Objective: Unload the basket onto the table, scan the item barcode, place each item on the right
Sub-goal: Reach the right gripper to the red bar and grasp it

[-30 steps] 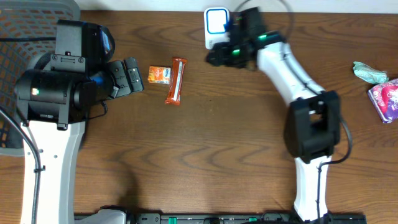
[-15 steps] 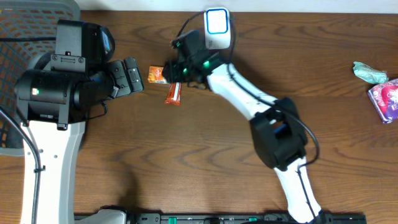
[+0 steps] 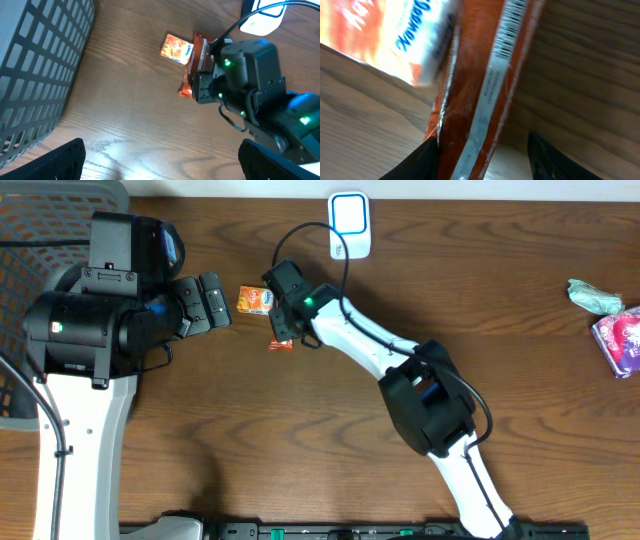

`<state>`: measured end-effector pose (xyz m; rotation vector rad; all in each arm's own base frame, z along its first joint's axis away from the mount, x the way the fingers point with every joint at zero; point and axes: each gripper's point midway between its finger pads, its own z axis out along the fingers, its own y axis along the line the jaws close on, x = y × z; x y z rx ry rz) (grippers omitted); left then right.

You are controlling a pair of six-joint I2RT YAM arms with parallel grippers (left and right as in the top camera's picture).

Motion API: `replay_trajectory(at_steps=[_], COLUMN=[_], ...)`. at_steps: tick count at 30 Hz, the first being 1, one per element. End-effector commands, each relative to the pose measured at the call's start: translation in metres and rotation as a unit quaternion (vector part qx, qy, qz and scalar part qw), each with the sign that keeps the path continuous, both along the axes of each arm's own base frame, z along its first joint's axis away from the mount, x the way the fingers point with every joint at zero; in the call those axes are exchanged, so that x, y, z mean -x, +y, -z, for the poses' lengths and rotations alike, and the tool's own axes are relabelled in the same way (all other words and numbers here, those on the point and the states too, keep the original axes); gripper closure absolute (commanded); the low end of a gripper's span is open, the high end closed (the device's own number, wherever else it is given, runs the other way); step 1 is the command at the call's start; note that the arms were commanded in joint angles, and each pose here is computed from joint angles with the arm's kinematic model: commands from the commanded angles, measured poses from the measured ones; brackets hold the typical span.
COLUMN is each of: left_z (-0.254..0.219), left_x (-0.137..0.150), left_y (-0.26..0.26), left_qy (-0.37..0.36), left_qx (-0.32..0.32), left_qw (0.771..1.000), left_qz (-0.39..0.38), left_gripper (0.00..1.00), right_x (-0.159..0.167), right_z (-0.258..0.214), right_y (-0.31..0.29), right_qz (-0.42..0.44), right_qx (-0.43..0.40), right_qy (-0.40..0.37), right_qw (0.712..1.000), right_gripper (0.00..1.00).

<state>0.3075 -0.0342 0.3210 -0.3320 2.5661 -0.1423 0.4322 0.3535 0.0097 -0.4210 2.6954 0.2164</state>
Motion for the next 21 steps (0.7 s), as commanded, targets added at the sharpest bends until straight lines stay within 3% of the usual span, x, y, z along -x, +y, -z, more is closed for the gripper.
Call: replay_trajectory(at_steps=[1,3,12,17,18,21], left_z=[-0.001,-0.001,-0.001,-0.001,-0.001,-0.001], left_x=[0.0,0.0,0.0,0.0,0.0,0.0], left_y=[0.003,0.003,0.003,0.003,0.003,0.003], left_qy=[-0.001,-0.001,-0.001,-0.001,-0.001,-0.001], left_qx=[-0.005,-0.005,-0.005,-0.005,-0.005,-0.005], left_qw=[1.0,1.0,1.0,1.0,1.0,1.0], left_qz=[-0.006,-0.006,-0.006,-0.006,-0.006,-0.006], left_gripper=[0.02,0.02,0.02,0.02,0.02,0.02], right_x=[-0.007,-0.004,0.013,0.005,0.002,-0.002], right_z=[0.008,0.01,-0.009,-0.023,-0.024,-0.024], right_y=[-0.036,-0.05,-0.109,-0.086,-0.08,-0.074], right_qz=[0.021,0.029,0.054,-0.041,-0.058,-0.063], right_qx=[0.099,0.13,0.257,0.259,0.258,0.251], right_qy=[-0.03,-0.025,-0.011,-0.045,-0.055,-0.066], right_qw=[0.994,0.991,0.965,0.964,0.963,0.964], right_gripper=[0.5,0.54,0.54,0.43,0.37,0.34])
